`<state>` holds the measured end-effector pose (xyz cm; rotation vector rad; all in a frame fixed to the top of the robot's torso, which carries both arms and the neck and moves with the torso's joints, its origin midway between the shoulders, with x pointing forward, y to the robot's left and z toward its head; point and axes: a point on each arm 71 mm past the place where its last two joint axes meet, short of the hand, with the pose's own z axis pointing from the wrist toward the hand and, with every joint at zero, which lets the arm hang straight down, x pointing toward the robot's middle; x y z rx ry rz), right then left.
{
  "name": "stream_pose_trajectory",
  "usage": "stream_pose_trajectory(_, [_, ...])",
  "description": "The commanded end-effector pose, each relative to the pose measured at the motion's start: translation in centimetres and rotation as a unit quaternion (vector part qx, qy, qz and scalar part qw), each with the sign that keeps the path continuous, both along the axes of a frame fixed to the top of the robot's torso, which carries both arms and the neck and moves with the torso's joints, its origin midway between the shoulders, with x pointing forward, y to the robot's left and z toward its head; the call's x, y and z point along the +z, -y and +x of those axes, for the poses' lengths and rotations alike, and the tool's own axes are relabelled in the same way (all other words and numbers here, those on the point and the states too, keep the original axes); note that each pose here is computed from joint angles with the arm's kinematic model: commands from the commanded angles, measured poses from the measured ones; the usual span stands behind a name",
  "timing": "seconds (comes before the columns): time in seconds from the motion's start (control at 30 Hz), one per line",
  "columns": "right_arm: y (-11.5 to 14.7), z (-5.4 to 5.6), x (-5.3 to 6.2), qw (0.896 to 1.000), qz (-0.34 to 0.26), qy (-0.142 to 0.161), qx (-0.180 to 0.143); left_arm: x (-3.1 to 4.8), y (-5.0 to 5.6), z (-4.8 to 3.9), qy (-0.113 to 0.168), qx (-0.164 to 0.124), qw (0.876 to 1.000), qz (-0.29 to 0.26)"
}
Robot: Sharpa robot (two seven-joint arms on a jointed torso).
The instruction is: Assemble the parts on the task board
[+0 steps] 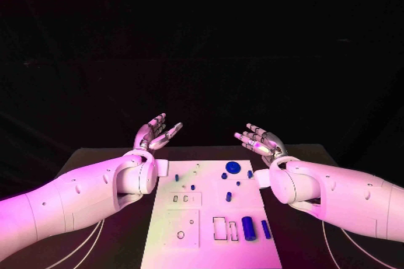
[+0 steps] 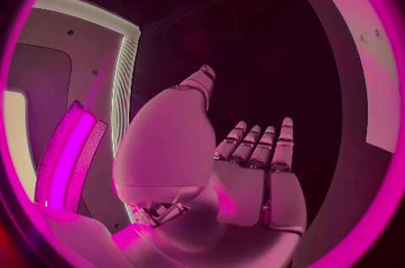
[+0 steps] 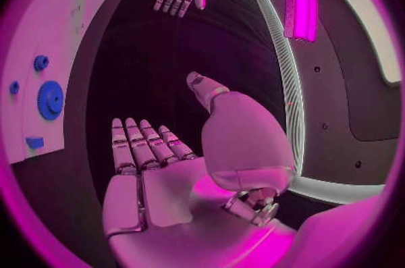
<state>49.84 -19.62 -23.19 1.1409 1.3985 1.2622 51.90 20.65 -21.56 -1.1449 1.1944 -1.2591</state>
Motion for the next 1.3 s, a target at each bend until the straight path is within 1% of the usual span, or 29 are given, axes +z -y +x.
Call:
stream_pose_trajectory(0.03, [-1.1, 0.3, -0.2, 0.995, 0.007, -0.024, 0.094, 0.39, 0.7, 0.14, 0.019, -0.045, 0.999, -0.010])
stream_pose_trajectory(0.17, [-1.1, 0.7, -0.2, 0.993, 0.002, -0.030, 0.112, 0.39, 0.7, 0.14, 0.019, -0.045, 0.999, -0.010])
stream_pose_trajectory(0.27, [-1.1, 0.8, -0.2, 0.993, 0.001, -0.031, 0.116, 0.39, 0.7, 0.14, 0.019, -0.045, 0.999, -0.010])
stream_pose_trajectory(0.3, [0.2, 1.3, 1.6, 0.983, -0.117, 0.076, 0.123, 0.95, -0.7, -0.30, 0.016, -0.047, 0.999, -0.015])
stream_pose_trajectory(0.4, [0.3, 1.5, 2.1, 0.975, -0.149, 0.103, 0.126, 1.41, -0.9, -0.54, 0.020, -0.052, 0.998, -0.017])
stream_pose_trajectory(0.5, [0.4, 1.7, 2.6, 0.965, -0.184, 0.128, 0.134, 1.88, -1.0, -0.78, 0.024, -0.059, 0.998, -0.019])
stream_pose_trajectory(0.53, [0.4, 1.7, 2.7, 0.963, -0.190, 0.132, 0.136, 1.99, -1.0, -0.82, 0.025, -0.061, 0.998, -0.019])
stream_pose_trajectory(0.63, [0.5, 1.8, 3.3, 0.952, -0.224, 0.150, 0.143, 2.54, -1.1, -0.88, 0.031, -0.068, 0.997, -0.018])
stream_pose_trajectory(0.8, [0.6, 2.0, 4.2, 0.933, -0.277, 0.171, 0.152, 3.28, -1.2, -1.04, 0.038, -0.073, 0.996, -0.014])
stream_pose_trajectory(0.97, [0.6, 2.2, 4.9, 0.910, -0.331, 0.187, 0.167, 3.92, -1.3, -1.47, 0.039, -0.083, 0.996, -0.014])
stream_pose_trajectory(1.0, [0.6, 2.3, 5.0, 0.898, -0.354, 0.192, 0.174, 4.20, -1.3, -1.70, 0.040, -0.088, 0.995, -0.013])
stream_pose_trajectory(1.07, [0.5, 2.3, 5.1, 0.884, -0.381, 0.196, 0.185, 4.51, -1.2, -2.01, 0.041, -0.097, 0.994, -0.012])
stream_pose_trajectory(1.2, [0.4, 2.0, 5.1, 0.849, -0.445, 0.197, 0.208, 5.12, -1.2, -2.91, 0.043, -0.118, 0.992, -0.009])
stream_pose_trajectory(1.23, [0.3, 1.9, 5.0, 0.841, -0.457, 0.198, 0.210, 5.25, -1.2, -3.16, 0.043, -0.122, 0.992, -0.009])
stream_pose_trajectory(1.3, [0.3, 1.8, 5.0, 0.822, -0.488, 0.199, 0.214, 5.47, -1.1, -3.60, 0.043, -0.131, 0.990, -0.010])
